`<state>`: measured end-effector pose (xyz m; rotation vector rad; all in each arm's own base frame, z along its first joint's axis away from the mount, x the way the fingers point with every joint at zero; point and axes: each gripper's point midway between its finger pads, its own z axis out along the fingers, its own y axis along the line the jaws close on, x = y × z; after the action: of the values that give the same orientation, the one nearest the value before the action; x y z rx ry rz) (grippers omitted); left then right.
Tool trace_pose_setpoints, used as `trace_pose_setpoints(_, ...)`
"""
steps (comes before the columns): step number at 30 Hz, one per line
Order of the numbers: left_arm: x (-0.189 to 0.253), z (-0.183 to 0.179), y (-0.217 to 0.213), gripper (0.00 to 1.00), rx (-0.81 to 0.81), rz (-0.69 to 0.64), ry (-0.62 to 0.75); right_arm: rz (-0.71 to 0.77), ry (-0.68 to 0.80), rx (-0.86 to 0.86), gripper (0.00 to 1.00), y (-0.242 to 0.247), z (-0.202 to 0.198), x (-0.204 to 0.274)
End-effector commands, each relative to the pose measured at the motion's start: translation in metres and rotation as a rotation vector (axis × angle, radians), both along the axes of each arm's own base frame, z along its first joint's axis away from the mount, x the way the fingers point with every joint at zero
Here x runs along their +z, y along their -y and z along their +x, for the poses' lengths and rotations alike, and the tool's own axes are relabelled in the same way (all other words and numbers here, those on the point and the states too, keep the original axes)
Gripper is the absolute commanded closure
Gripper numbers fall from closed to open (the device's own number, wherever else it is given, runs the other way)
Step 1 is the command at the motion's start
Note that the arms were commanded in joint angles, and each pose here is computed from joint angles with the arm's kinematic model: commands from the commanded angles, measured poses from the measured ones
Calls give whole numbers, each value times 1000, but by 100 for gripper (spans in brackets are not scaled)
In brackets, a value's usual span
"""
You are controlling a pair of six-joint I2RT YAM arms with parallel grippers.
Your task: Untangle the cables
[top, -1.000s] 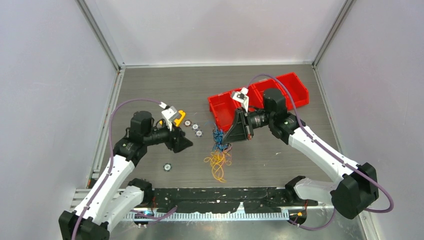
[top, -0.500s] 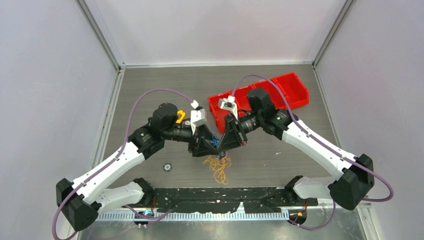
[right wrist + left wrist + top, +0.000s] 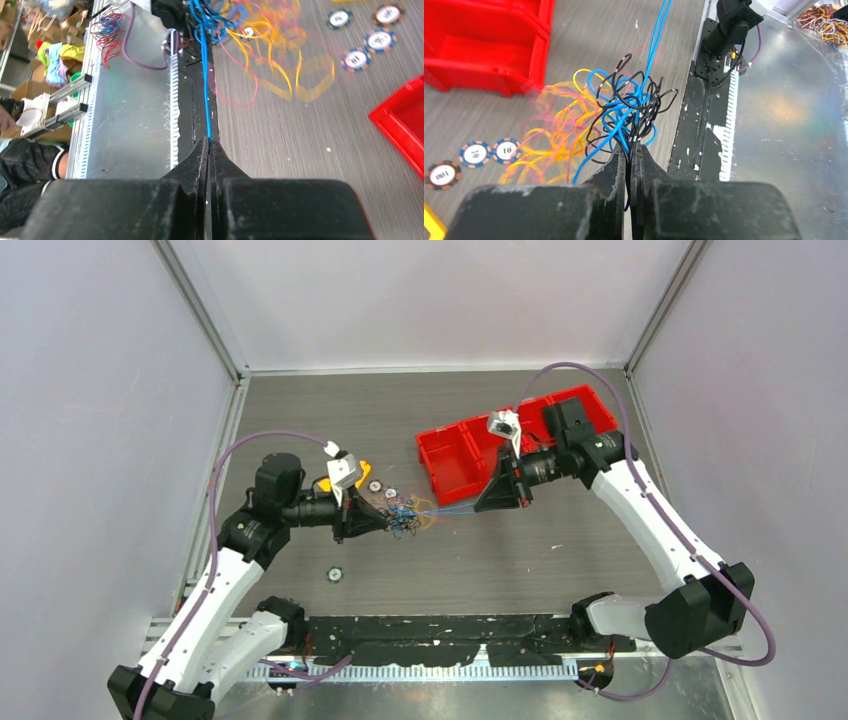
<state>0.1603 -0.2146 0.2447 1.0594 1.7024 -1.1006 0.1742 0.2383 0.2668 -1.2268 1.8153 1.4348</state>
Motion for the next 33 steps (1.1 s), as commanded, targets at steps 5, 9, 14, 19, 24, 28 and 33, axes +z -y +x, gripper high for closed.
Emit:
trace_pose_setpoints(5,5,-3,8,100,40,-123,-242,-61,56,-174,61,18,22,-5)
trace_pose_setpoints(9,20,4,22,100,48,-193,-311,-4,73,-245,2,-10,22,-2)
trace_pose_setpoints(14,17,7,39,100,60,-208,-394,46,55,-173,5,-64,13,9)
trace_pose_setpoints(19,27,7,44,100,45,-248,-420,-14,99,-219,15,-85,32,1)
trace_pose_setpoints(24,24,-3,33,100,48,-233,-424,-141,164,-351,92,-66,55,-28)
trace_pose_setpoints(28,2,-7,3,100,118,-118,-406,-263,248,-482,95,-20,77,-40)
trace_pose_setpoints(33,-41,-5,-46,100,232,201,-249,-363,246,-573,95,35,83,-50)
